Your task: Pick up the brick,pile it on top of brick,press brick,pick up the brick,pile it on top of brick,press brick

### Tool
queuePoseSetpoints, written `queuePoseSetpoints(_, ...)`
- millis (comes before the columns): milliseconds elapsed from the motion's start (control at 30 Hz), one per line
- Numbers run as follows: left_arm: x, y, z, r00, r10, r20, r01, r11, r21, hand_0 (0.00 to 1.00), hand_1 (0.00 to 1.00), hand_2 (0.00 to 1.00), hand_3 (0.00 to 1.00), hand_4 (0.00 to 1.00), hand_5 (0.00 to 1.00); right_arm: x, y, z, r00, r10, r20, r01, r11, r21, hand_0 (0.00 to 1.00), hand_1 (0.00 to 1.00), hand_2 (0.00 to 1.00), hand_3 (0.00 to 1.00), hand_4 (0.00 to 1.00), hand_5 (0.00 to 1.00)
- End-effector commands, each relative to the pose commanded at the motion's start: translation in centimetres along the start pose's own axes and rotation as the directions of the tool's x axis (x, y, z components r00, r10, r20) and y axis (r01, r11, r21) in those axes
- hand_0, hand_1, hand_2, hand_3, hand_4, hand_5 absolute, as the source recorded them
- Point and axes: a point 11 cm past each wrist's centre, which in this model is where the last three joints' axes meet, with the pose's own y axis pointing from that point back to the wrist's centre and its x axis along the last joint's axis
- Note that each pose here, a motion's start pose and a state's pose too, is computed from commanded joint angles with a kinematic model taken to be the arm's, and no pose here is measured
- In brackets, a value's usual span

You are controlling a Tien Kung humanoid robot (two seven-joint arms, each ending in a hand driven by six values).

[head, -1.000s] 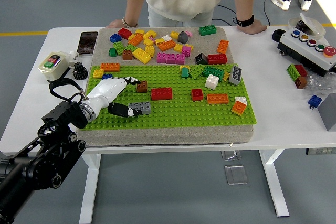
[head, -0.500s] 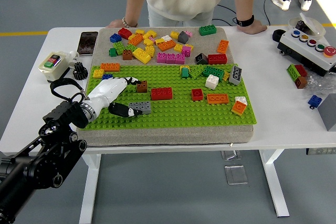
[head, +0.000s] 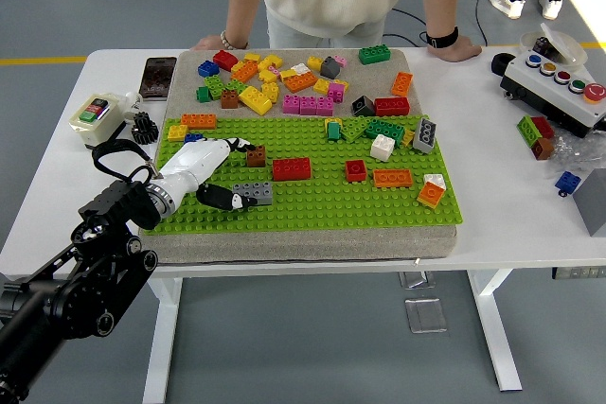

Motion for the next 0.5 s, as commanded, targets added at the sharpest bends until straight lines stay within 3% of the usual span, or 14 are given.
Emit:
queuePoseSetpoints(300, 0.0, 0.2, 0.3, 1.0, -0.007, 0.002, 0.007, 1.0, -0.013, 0.874, 0.813, 0.817, 0.822, 0.955, 0.318, 0.1, 0.0, 0.1, 1.0, 0.002, 0.001, -0.002, 1.0, -0.001, 0.753, 0.687, 0.733, 0.738, 0.998, 0.638)
queuePoseSetpoints(500, 1.2, 0.7, 1.2, 1.0, -0.002, 0.012, 0.002, 0.999, -0.043, 0.874, 0.811, 0.815, 0.819, 0.955, 0.317, 0.1, 0.0, 0.1, 1.0, 0.001, 0.002, -0.001, 1.0, 0.0, 0.753, 0.687, 0.733, 0.738, 0.998, 0.638)
